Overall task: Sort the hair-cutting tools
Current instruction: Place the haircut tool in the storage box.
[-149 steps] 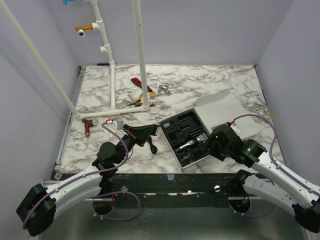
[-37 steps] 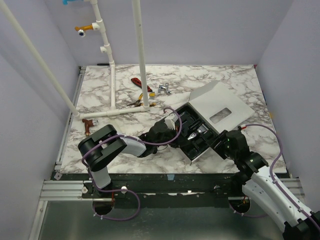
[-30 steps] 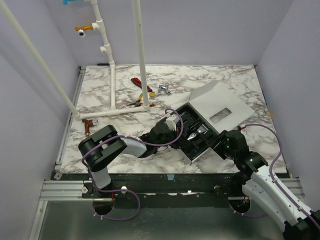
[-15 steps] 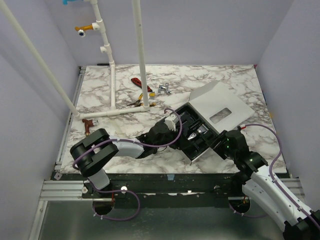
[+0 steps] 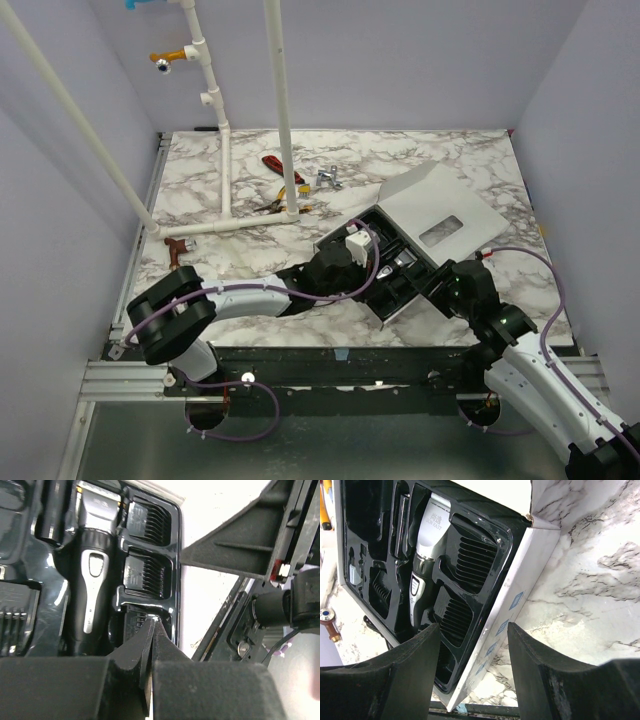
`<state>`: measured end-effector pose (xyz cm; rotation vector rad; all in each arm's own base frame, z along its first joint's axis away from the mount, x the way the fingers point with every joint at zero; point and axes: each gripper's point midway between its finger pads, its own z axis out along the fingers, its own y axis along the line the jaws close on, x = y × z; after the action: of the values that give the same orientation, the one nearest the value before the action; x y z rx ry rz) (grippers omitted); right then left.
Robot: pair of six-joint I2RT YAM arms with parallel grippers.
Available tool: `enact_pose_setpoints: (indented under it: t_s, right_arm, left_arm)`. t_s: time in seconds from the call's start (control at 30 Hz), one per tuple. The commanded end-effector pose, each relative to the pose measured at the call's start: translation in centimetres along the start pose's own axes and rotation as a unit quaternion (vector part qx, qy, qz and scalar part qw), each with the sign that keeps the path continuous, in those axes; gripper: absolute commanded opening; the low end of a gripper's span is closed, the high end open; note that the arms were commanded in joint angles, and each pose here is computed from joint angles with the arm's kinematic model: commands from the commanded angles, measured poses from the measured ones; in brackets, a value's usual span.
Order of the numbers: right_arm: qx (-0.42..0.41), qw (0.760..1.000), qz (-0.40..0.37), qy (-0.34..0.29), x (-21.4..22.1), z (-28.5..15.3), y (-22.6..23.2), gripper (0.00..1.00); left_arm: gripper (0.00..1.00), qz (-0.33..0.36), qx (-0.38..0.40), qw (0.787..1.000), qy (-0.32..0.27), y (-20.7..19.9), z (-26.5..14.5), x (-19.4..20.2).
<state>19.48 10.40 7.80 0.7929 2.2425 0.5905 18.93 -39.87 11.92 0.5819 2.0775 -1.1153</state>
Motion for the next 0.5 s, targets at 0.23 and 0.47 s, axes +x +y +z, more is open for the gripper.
enact_pose_setpoints:
  t_s: [0.23,0.47]
  right_arm:
    - [-0.011,1.0,-0.011,0.01,0.3,-0.1,0.4,0.59]
    - [-0.009,1.0,-0.012,0.01,0.4,0.1,0.3,0.59]
  left_arm:
    - [0.0,0.028,-0.042,0.996,0.079,1.9,1.7,4.4]
    - [0.0,0.042,-0.018,0.995,0.085,0.8,1.9,4.8]
